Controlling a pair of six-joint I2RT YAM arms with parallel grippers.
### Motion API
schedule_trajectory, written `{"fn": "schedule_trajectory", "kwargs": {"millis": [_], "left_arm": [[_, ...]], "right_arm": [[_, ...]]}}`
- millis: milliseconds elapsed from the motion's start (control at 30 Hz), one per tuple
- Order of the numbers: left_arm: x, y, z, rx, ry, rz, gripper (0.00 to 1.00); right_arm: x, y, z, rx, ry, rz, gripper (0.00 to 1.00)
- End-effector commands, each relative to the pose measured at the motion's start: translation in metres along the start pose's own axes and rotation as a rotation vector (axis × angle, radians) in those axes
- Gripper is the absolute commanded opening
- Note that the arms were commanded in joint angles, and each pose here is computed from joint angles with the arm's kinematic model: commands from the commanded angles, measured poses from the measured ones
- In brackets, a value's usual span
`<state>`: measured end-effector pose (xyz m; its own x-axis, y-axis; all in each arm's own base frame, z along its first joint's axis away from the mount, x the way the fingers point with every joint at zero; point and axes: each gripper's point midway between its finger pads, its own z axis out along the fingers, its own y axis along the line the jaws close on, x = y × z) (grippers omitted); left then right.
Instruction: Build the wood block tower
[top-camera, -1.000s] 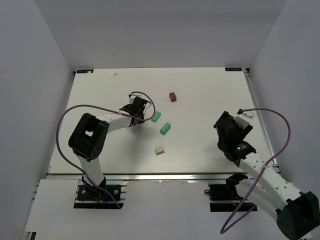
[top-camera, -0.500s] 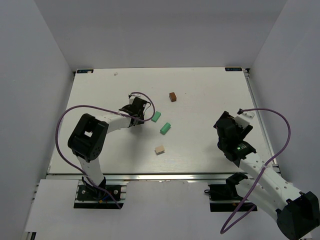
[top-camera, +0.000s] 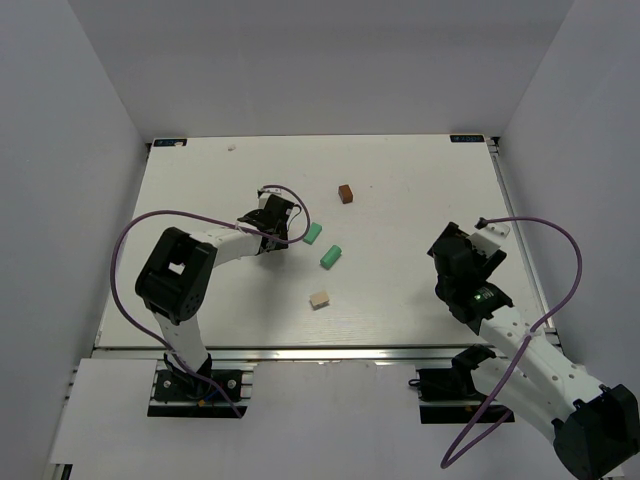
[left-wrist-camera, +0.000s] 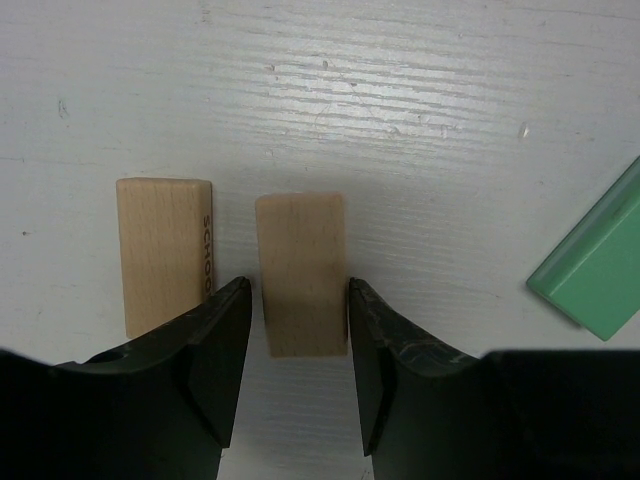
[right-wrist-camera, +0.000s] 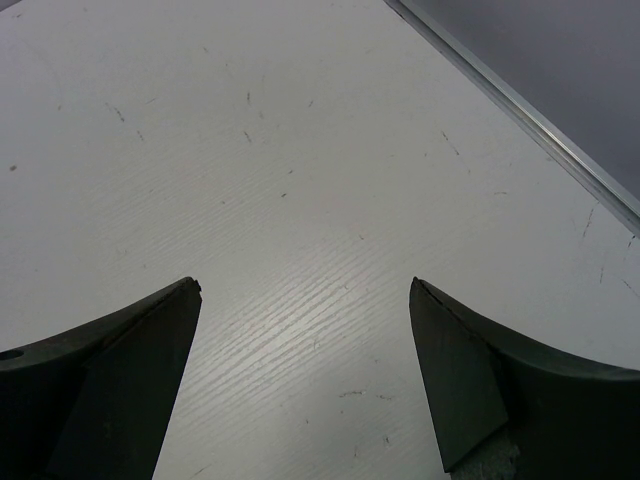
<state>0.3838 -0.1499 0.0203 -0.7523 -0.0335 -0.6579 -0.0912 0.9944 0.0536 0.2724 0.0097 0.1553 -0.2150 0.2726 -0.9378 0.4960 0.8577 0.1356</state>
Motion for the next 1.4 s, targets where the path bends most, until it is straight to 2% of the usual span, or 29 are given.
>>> {"fn": "schedule_trajectory", "kwargs": {"millis": [0, 500, 900, 1367], "left_arm": [[-0.011, 0.003, -0.010, 0.004, -0.018, 0.004, 0.53], [-0.011, 0.012, -0.014, -0.030, -0.018, 0.017, 0.52], [-0.020, 0.003, -0.024, 0.033, -0.031, 0.016, 0.60], [-0.012, -0.007, -0.022, 0.086, -0.006, 0.001, 0.57]], "right_arm": [[-0.017, -0.003, -0.001, 0.032, -0.043, 0.040, 0.89], [-0.017, -0.003, -0.001, 0.035, -0.043, 0.038, 0.89], [-0.017, -0.002, 0.000, 0.033, -0.042, 0.033, 0.89], [-0.017, -0.002, -0.001, 0.031, -0.044, 0.037, 0.89]]}}
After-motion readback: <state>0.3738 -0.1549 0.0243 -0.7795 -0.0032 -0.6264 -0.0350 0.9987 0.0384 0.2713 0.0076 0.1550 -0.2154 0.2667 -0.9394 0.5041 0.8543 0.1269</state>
